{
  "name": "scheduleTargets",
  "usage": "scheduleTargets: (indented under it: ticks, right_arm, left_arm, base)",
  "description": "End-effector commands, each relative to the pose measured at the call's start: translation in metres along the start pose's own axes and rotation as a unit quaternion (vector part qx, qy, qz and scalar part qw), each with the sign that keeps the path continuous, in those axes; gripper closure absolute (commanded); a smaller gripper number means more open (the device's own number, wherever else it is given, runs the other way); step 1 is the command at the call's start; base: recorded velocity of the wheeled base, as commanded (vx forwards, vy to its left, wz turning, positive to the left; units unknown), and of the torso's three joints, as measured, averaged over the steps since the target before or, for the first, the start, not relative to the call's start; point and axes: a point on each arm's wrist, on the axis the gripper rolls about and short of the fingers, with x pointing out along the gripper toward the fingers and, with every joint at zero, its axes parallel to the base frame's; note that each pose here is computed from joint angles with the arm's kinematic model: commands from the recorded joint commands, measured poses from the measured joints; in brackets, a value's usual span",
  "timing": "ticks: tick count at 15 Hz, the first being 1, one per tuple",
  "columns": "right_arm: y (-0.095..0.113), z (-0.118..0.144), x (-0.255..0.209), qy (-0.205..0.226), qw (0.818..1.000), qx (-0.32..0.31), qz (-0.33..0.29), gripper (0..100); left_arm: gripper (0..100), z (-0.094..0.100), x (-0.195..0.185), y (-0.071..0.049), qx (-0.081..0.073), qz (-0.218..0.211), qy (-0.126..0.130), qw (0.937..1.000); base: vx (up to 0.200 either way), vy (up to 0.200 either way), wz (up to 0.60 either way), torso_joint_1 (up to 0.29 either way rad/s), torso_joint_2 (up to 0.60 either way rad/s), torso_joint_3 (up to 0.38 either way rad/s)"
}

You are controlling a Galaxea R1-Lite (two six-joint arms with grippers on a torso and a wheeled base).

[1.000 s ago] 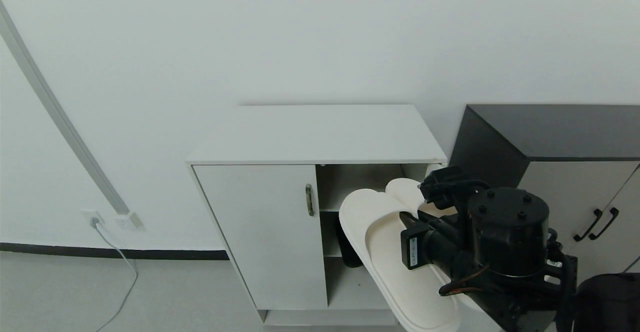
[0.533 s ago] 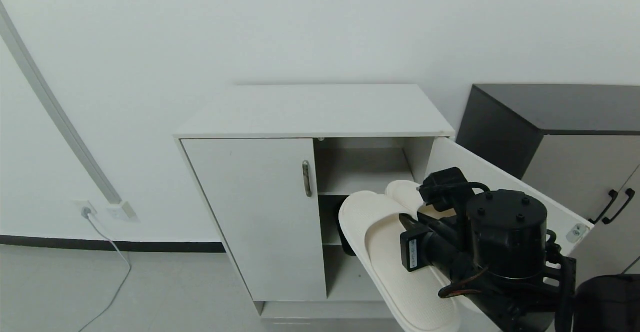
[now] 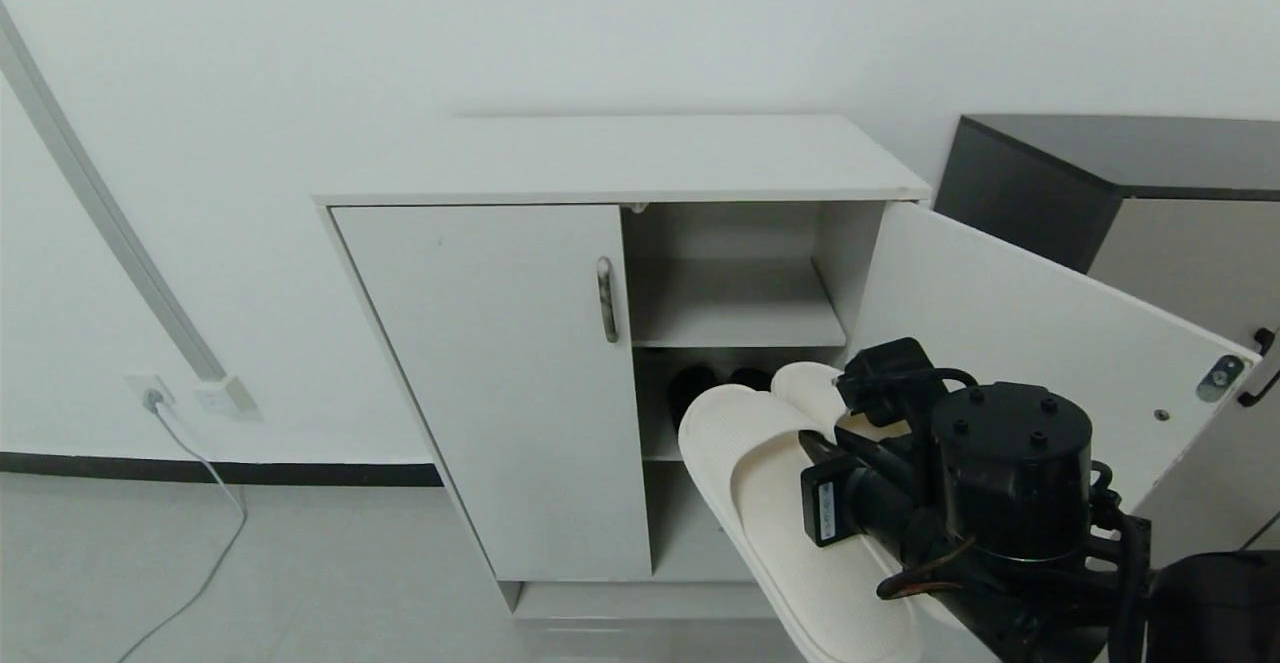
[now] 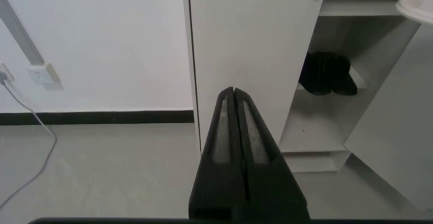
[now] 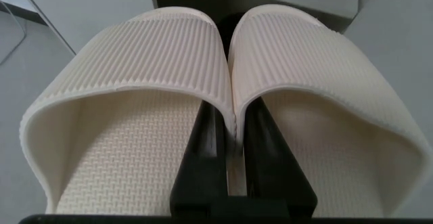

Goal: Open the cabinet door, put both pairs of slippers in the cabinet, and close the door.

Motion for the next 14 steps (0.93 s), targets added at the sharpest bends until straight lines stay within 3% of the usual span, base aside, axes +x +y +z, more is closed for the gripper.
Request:
scheduleTargets:
  ticks: [1, 10, 14]
  right_arm:
    - [0.0002, -0.0008, 0.0003, 0.001, 1.0, -0.001, 0.0, 100]
    - [0.0008, -0.0042, 0.002, 0.005, 1.0, -0.003, 0.0, 100]
    - [0.0022, -0.0066, 0.0048, 0.005, 1.0, -0.003, -0.001, 100]
  left_arm:
    - [100, 0.0001, 0.0001, 0.0, 0.0, 0.0, 0.0, 1.0]
    - [100, 0.0001, 0.0001, 0.0, 0.0, 0.001, 0.0, 1.0]
    - [100, 0.0001, 0.0001, 0.0, 0.0, 0.001, 0.0, 1.0]
  base:
    - [0.0, 0.0, 0.0, -0.134, 0.48, 0.334]
    - [0.0, 0.0, 0.0, -0.075, 0.45, 0.371]
    - [0.0, 0.0, 0.0, -0.005, 0.14, 0.133]
